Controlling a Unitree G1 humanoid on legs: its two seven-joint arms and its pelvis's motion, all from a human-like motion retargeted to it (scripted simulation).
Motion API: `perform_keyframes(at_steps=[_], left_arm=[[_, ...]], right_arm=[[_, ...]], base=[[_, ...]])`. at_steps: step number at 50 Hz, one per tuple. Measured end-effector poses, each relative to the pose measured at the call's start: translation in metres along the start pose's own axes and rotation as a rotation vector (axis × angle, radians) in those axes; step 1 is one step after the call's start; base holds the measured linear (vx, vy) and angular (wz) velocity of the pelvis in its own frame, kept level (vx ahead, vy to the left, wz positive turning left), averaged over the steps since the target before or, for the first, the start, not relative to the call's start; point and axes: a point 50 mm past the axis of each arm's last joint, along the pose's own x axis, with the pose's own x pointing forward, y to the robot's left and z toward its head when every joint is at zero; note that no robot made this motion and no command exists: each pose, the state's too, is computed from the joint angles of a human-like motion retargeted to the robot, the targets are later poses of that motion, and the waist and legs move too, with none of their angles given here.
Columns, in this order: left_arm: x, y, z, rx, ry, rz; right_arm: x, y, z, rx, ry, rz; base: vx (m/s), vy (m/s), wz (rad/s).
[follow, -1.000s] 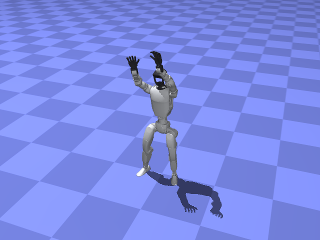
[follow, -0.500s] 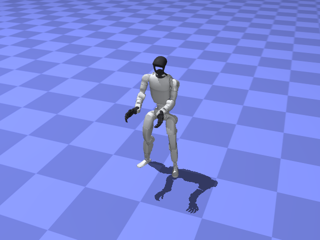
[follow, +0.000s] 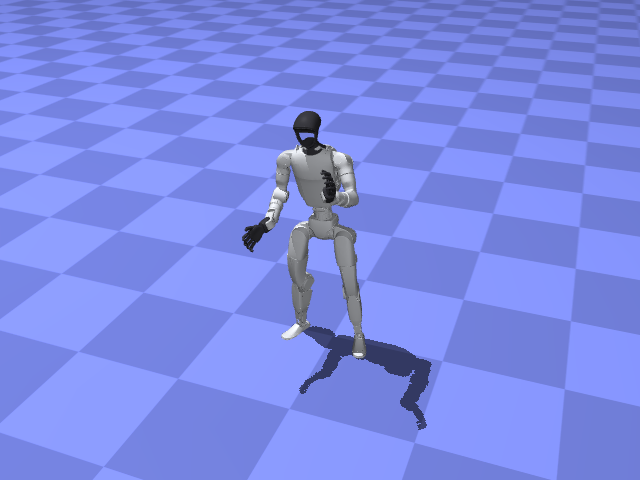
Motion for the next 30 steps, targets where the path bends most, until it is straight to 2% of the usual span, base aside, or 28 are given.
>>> perform_keyframes(at_steps=[5, 9, 11, 12, 14, 19, 21, 22, 24, 26, 28, 30], left_arm=[[-0.032, -0.068, 0.009, 0.199, -0.158, -0.416], [-0.112, -0.119, -0.040, 0.456, -0.089, -0.975], [-0.148, -0.120, -0.067, 0.536, 0.041, -1.150], [-0.155, -0.114, -0.074, 0.538, 0.097, -1.138], [-0.145, -0.094, -0.080, 0.491, 0.154, -0.960], [-0.084, -0.026, -0.058, 0.310, 0.160, -0.469], [-0.069, -0.013, -0.046, 0.269, 0.135, -0.342], [-0.062, -0.009, -0.040, 0.259, 0.113, -0.309], [-0.056, -0.011, -0.031, 0.233, 0.083, -0.261], [-0.064, -0.032, -0.033, 0.260, 0.077, -0.354], [-0.086, -0.060, -0.047, 0.319, 0.116, -0.498], [-0.124, -0.086, -0.070, 0.435, 0.182, -0.745]], right_arm=[[-0.004, 0.003, -0.006, 0.049, 0.026, -0.022], [-0.011, 0.013, -0.020, 0.086, 0.089, -0.065], [-0.016, 0.020, -0.028, 0.093, 0.127, -0.067], [-0.018, 0.022, -0.031, 0.094, 0.137, -0.070], [-0.020, 0.025, -0.031, 0.082, 0.133, -0.061], [-0.026, 0.018, -0.035, 0.032, 0.135, 0.026], [-0.029, 0.010, -0.042, -0.009, 0.162, 0.030], [-0.029, 0.007, -0.047, -0.114, 0.176, 0.082], [-0.032, 0.004, -0.049, 0.018, 0.198, -0.030], [-0.034, 0.000, -0.058, -0.125, 0.224, 0.056], [-0.037, 0.002, -0.059, 0.018, 0.240, -0.049], [-0.039, 0.006, -0.063, 0.018, 0.259, -0.041]], base=[[-0.03, -0.08, 0.47], [-0.02, -0.06, 0.32], [0.00, -0.05, 0.01], [0.01, -0.06, -0.21], [0.01, -0.06, -0.43], [0.02, -0.06, -0.68], [0.02, -0.05, -0.50], [0.01, -0.04, -0.31], [0.00, 0.00, 0.00], [0.00, 0.00, 0.16], [0.01, 0.00, 0.43], [0.02, 0.02, 0.44]])
